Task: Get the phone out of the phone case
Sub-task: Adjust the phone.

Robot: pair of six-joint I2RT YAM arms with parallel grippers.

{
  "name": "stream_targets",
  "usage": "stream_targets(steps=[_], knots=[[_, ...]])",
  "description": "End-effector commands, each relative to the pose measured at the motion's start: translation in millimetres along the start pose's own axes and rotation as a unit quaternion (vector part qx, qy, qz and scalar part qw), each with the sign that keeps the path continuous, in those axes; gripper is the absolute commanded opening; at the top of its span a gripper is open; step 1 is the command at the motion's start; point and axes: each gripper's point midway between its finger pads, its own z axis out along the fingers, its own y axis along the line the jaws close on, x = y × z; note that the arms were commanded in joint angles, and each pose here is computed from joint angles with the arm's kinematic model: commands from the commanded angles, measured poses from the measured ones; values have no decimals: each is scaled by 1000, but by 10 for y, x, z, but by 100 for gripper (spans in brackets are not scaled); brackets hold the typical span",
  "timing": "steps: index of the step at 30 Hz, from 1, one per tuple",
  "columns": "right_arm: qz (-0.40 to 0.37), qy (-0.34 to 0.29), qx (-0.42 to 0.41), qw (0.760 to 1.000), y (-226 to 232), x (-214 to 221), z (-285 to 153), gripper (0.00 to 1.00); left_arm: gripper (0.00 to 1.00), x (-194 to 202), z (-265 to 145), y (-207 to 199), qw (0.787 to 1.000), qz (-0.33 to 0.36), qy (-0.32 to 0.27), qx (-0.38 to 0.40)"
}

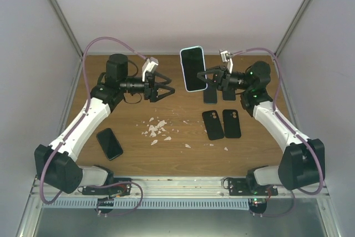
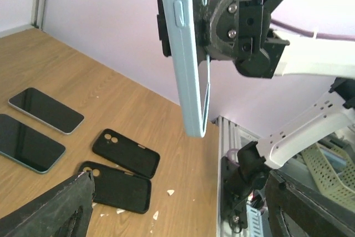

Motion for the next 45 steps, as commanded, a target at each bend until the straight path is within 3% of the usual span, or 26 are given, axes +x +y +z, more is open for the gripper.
stream_targets(steps=[1, 4, 11, 19, 25, 34, 39, 42, 45], knots=[[-24, -22, -29, 999, 191, -130, -27, 1, 84, -307, 3, -274, 997, 41, -57, 32], [-25, -26, -29, 999, 200, -139, -29, 0, 84, -387, 27, -472, 991, 80, -100, 36], [-24, -37, -40, 998, 278, -130, -50, 1, 78, -478, 201, -331, 992, 13, -126, 23], [-22, -54, -46, 997, 323, -130, -77, 1, 72, -404, 361, -68, 990, -54, -131, 16], [-12, -57, -35, 998, 252, -97, -74, 1, 62, -398, 524, -159, 991, -29, -120, 44], [-3, -56, -31, 998, 195, -35, -59, 1, 40, -362, 633, -136, 992, -36, -113, 51], [-8, -49, -14, 999, 102, 5, -58, 2, 12, -255, 631, -58, 994, -36, -99, 34], [-19, -42, -5, 999, 63, 25, -66, 7, 1, -184, 592, -91, 996, -10, -81, 37], [-30, -24, 11, 999, 1, 58, -60, 14, 0, -184, 525, -174, 997, 27, -66, 41]])
